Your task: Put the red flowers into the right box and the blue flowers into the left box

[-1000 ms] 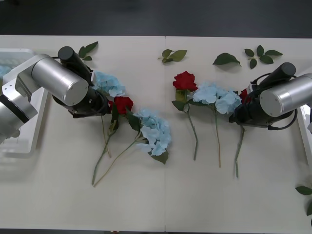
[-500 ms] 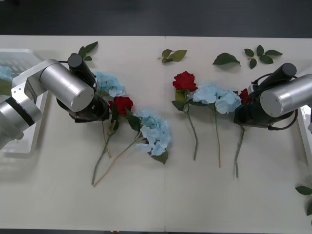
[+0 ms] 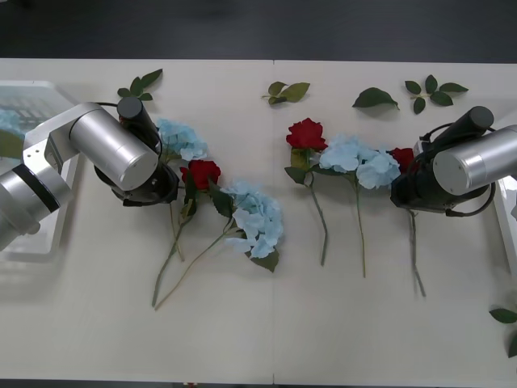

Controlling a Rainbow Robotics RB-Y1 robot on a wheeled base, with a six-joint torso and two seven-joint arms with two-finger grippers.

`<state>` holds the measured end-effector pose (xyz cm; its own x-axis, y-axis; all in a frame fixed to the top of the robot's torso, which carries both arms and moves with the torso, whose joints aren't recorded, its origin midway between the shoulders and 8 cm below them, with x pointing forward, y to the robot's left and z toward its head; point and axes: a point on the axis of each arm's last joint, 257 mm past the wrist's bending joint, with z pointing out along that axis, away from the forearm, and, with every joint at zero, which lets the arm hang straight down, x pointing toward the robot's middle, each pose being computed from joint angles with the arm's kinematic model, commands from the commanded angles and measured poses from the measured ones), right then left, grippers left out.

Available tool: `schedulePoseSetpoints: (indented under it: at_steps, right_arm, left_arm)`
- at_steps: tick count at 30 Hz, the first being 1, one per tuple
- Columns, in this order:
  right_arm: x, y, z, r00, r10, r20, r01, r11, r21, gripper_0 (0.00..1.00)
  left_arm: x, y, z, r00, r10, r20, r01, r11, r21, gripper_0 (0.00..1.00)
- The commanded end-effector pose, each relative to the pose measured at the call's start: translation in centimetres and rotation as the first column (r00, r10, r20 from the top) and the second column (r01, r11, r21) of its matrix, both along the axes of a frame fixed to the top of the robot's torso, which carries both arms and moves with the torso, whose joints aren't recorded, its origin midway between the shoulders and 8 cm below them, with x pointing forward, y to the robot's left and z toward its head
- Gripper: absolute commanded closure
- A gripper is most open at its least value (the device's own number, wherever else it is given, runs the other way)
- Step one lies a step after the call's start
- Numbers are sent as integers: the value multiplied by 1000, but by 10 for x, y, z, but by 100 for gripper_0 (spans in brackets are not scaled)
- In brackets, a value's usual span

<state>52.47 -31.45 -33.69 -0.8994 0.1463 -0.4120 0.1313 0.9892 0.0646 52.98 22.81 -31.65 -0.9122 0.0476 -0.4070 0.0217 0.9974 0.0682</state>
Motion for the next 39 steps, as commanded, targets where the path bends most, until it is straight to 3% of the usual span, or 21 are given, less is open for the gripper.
schedulePoseSetpoints:
  at_steps: [1, 5, 7, 10, 16, 21, 27, 33, 39]
  right_arm:
    - [9, 7, 9, 1000, 8, 28, -8, 1000, 19, 100]
    - [12, 5, 11, 999, 12, 40, -12, 1000, 12, 100]
    - [13, 3, 12, 999, 11, 44, -12, 1000, 11, 100]
    - [18, -3, 22, 998, 19, 61, -19, 1000, 1, 100]
    - [27, -24, 62, 993, 67, 95, -66, 998, -9, 100]
    - [20, -59, 97, 985, 155, 75, -149, 985, -82, 100]
    - [3, -112, 146, 978, 207, 36, -197, 964, -177, 100]
    - [-16, -195, 192, 980, 197, -25, -192, 913, -360, 100]
    - [-23, -261, 197, 989, 139, -57, -149, 867, -476, 100]
  left_arm:
    - [11, -7, 15, 999, -13, 32, 12, 1000, 16, 23]
    - [9, -5, 12, 999, -19, 27, 18, 999, 33, 26]
    - [9, -5, 12, 999, -18, 29, 17, 999, 31, 39]
    - [9, -7, 11, 999, -20, 26, 19, 999, 29, 100]
    - [10, -8, 11, 999, -23, 34, 22, 999, 26, 100]
    - [19, -12, 20, 997, -43, 67, 42, 999, 16, 100]
    - [31, -6, 54, 987, -78, 139, 77, 997, 18, 100]
    - [37, 12, 93, 976, -131, 172, 132, 991, 7, 100]
    - [44, 47, 137, 962, -189, 198, 192, 981, 3, 100]
